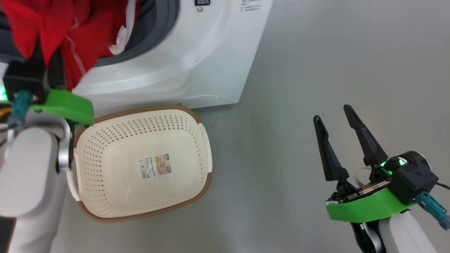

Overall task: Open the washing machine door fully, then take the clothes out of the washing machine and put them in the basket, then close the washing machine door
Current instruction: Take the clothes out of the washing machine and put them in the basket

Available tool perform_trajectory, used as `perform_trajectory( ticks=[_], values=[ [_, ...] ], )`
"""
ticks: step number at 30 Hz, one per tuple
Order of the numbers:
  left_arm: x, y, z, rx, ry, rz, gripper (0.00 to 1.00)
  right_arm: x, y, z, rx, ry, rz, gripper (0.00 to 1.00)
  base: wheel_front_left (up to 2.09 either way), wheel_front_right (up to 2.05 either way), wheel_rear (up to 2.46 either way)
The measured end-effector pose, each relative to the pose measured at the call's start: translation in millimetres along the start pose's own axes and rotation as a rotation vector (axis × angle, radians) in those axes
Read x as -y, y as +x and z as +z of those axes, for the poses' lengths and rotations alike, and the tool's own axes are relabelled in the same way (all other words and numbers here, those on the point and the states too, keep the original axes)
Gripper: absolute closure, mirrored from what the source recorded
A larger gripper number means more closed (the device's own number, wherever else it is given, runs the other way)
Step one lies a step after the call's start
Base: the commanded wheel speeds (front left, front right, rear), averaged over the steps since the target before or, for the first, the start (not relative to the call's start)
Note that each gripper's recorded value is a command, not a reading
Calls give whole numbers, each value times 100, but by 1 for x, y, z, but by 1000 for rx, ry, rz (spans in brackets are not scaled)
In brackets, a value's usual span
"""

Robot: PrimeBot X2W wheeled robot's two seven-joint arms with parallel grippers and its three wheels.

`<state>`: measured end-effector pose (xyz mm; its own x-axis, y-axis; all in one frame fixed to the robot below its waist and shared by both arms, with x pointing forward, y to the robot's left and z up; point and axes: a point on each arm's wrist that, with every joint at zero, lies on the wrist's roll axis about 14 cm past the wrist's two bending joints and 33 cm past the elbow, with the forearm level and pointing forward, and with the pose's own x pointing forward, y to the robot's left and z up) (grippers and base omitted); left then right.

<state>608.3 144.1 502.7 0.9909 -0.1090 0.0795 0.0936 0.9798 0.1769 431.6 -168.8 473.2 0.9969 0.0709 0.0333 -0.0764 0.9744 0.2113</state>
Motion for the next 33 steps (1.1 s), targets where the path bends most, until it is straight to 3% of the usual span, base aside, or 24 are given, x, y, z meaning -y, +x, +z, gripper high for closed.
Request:
perform_trajectory(
  ticks=[33],
  values=[
    [13, -106, 78, 126, -72, -8, 100, -6, -23, 37, 88, 7, 4, 0, 0, 0, 0]
  ],
)
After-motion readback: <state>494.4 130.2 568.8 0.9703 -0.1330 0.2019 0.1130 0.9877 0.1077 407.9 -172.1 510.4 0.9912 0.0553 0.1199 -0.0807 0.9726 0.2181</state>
